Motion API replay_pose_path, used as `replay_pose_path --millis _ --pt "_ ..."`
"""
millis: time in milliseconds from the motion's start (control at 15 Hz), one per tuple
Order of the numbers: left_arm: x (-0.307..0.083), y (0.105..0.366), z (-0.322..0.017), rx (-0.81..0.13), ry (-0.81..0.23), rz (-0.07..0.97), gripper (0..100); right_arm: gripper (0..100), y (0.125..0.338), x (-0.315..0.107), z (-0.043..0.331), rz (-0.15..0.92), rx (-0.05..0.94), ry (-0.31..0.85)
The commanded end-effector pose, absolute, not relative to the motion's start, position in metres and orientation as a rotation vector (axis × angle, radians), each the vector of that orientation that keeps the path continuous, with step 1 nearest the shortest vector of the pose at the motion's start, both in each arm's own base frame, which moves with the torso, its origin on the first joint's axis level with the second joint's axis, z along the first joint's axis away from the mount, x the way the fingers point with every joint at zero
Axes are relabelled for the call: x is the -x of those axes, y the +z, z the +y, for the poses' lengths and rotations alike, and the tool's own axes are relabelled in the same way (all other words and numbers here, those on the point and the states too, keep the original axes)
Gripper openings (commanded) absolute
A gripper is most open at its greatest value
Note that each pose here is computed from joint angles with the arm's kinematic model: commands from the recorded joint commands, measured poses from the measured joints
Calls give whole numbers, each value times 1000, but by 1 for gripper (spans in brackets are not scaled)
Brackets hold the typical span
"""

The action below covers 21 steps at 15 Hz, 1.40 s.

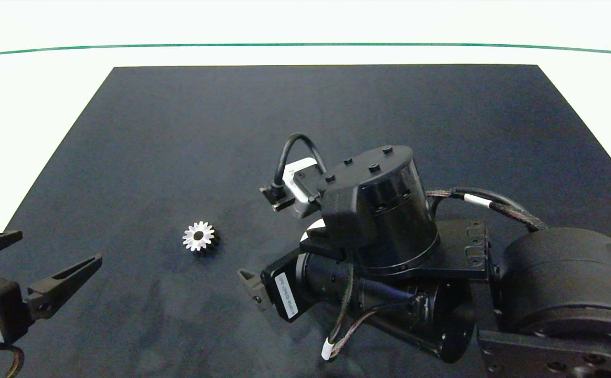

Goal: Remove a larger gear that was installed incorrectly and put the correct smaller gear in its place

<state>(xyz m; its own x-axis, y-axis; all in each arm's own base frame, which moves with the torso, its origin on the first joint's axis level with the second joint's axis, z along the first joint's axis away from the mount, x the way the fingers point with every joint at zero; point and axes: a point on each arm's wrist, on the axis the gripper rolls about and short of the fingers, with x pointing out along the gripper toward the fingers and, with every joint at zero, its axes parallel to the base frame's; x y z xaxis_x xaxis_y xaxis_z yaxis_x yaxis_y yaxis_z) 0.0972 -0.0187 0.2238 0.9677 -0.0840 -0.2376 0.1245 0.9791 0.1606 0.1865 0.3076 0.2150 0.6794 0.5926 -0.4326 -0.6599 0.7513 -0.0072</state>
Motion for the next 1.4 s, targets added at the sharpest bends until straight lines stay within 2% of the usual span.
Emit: replay_pose_path --millis 67,733,867,1067,1400 --pt "-97 223 -19 -177 -103 234 100 100 205 -186 318 451 180 714" --pt "-98 220 -17 -176 -84 248 100 100 200 -187 319 458 190 667" --pt "-99 219 -16 -175 -78 253 100 100 201 -184 320 458 185 669" --pt "-98 219 -16 -172 -83 252 100 100 209 -171 309 515 212 668" --pt "-98 219 -15 -172 -81 250 100 100 209 -172 307 505 215 634"
